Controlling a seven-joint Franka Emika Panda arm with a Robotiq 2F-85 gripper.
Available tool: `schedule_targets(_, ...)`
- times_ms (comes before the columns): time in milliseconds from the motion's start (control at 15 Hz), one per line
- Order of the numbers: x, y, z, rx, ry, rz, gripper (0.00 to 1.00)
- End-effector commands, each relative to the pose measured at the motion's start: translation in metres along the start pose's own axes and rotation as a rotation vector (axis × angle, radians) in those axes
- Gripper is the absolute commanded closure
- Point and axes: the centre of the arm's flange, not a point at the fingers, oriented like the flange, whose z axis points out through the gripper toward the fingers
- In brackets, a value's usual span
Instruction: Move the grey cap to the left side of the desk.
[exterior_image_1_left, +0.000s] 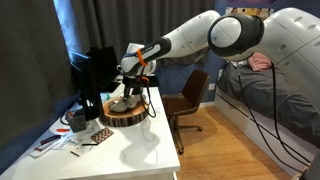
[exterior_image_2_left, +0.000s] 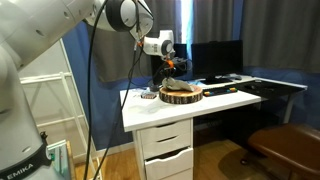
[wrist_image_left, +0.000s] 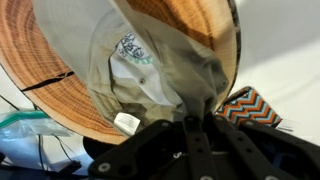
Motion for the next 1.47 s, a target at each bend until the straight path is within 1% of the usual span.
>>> schedule_targets(0,-0.013,-0.019,-0.045,0.015,0.006,0.041,0.93)
schedule_targets(200,-0.022,-0.032,-0.069,-0.001,-0.007,0.043,0.93)
schedule_targets(333,-0.026,-0.045,-0.086,-0.001,0.015,0.029,0.94)
schedule_targets(600,-0.026,-0.081,-0.115,0.025,0.059,0.001,0.93)
schedule_targets(867,-0.029,-0.117,-0.131,0.067,0.058,-0.042,0.93)
schedule_targets(1000,-0.032,-0.138,-0.137,0.102,0.066,-0.104,0.93)
schedule_targets(1200,-0.032,-0.167,-0.143,0.167,0.114,-0.242,0.93)
schedule_targets(1400,-0.025,-0.187,-0.147,0.235,0.168,-0.395,0.92)
